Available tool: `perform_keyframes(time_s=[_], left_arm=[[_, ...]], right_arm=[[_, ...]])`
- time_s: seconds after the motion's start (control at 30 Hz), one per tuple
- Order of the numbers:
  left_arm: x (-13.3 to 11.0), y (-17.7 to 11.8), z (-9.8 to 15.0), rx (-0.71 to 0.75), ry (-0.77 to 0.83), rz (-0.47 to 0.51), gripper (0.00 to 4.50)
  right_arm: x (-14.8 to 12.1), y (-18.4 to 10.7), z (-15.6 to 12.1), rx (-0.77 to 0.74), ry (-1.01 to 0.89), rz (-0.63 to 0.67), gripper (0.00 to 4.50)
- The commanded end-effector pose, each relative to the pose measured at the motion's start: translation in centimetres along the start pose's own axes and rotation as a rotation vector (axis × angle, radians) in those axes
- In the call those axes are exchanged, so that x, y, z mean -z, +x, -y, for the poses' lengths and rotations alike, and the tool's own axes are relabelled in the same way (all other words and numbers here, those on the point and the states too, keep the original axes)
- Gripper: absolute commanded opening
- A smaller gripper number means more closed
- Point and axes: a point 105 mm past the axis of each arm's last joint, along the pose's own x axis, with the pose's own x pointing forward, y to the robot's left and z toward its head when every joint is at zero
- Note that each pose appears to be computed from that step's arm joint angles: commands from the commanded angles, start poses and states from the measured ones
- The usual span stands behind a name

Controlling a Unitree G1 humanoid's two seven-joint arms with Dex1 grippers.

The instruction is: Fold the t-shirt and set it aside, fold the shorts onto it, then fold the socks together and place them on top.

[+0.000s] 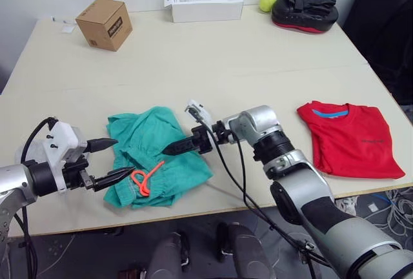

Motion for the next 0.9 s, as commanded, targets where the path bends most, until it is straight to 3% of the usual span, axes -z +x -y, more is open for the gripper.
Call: perform_keyframes(time_s=[0.03,0.07,0.17,0.33,0.53,0.77,0.9], left_arm=[[-1.1,0.3,0.6,0.005,0.042,0.021,4.48],[-1.1,0.3,0.6,0.003,0.043,0.021,4.48],[-1.2,0.4,0.6,-0.006,0.049,0.017,4.5],[-1.3,0.5,0.6,-0.007,0.054,0.02,4.5],[-2.0,1.4,0.4,0.025,0.064,0.041,4.5],[-2.5,3.0,0.4,0.081,0.068,0.068,4.5],[-2.8,4.4,0.7,0.148,0.08,0.091,4.5]], right_arm=[[1.3,2.2,-0.4,-0.043,0.052,-0.037,4.5],[1.5,2.5,-0.1,-0.029,0.063,-0.033,4.5],[1.6,2.8,0.7,0.004,0.094,-0.009,3.88],[0.7,1.6,1.1,0.016,0.105,0.05,2.14],[-1.0,-1.9,0.5,0.023,0.067,0.125,0.09],[-3.0,-7.7,-1.1,0.087,0.007,0.223,0.02],[-3.0,-15.1,-3.6,0.191,-0.058,0.287,0.02]])
